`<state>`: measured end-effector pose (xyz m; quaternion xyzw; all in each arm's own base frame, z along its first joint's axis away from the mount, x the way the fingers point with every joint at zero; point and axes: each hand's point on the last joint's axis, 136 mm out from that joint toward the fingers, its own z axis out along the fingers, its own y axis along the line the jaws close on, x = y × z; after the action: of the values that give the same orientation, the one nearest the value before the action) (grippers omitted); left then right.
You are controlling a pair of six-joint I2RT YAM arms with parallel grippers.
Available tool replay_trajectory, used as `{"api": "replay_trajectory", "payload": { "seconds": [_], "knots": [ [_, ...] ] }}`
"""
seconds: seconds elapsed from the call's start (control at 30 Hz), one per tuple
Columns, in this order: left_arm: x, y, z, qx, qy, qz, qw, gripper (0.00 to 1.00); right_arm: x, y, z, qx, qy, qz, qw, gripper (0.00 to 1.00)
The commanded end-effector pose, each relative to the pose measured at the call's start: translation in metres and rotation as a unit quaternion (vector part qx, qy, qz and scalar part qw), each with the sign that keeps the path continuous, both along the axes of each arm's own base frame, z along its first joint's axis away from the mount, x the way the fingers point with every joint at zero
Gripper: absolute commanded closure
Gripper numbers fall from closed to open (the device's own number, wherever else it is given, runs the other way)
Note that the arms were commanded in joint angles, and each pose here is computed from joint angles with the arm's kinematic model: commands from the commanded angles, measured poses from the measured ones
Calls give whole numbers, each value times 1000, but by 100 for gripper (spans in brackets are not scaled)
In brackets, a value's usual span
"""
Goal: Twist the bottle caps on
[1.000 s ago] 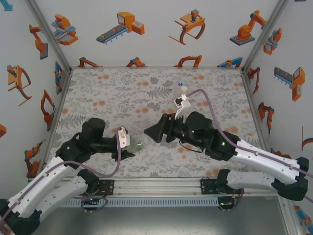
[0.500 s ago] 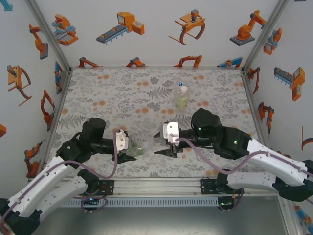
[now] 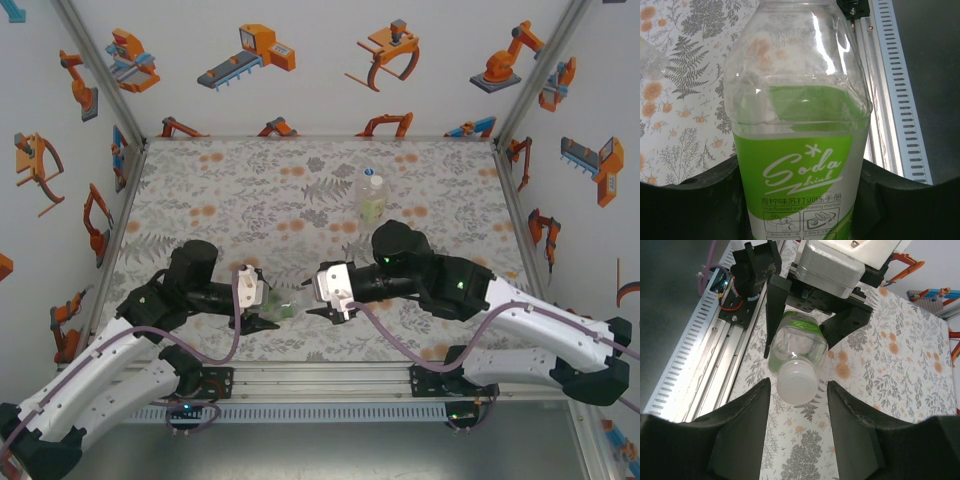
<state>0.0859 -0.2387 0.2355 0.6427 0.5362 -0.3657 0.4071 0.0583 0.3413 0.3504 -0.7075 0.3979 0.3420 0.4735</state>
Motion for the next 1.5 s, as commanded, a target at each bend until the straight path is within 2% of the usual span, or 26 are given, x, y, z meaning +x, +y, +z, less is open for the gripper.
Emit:
{"api": "replay_trajectory", "payload": {
  "seconds": [0.0,0.33,0.57,0.67,0.73,0.83,0.87,0.97,1.03,1.1,1.13,1.23,1.33,1.37,1.43,1.47],
  "knots": [
    [-7,-1,12,-17,-13,-22,1000,100,-4,5,1,8,-4,18,1000,53],
    [-8,0,14,-19,-15,-22,999,100,-1,5,-4,4,-4,11,1000,58],
    [-8,0,14,-19,-16,-22,999,100,-1,6,-7,-1,7,9,1000,59],
    [-8,0,14,-19,-16,-21,999,100,1,6,-4,5,19,-3,1000,70],
    [-7,0,14,-19,-18,-18,1000,100,6,6,-4,8,39,-26,999,82],
    [-4,1,14,-16,-23,-8,1000,100,14,7,-2,27,108,-72,991,98],
    [-2,1,13,-14,-24,-2,1000,100,18,8,-1,35,139,-91,985,100],
    [5,3,12,-8,-31,18,999,100,43,8,1,72,264,-190,943,100],
    [10,4,11,-3,-37,33,999,100,61,5,-4,94,355,-256,894,100],
    [13,5,11,0,-41,42,998,100,69,5,-12,104,432,-291,847,100],
    [14,5,10,1,-42,44,998,100,68,8,-15,103,455,-290,835,100],
    [16,5,10,2,-43,49,998,100,61,16,-21,94,485,-288,820,100],
    [19,6,9,6,-44,58,997,100,65,15,-30,80,500,-326,798,99],
    [21,6,9,7,-45,62,997,100,70,12,-35,75,511,-349,782,98],
    [25,7,6,14,-47,75,996,100,81,1,-49,66,541,-409,732,91],
    [28,8,6,17,-48,84,995,100,86,-6,-57,63,561,-442,697,88]
  ]
}}
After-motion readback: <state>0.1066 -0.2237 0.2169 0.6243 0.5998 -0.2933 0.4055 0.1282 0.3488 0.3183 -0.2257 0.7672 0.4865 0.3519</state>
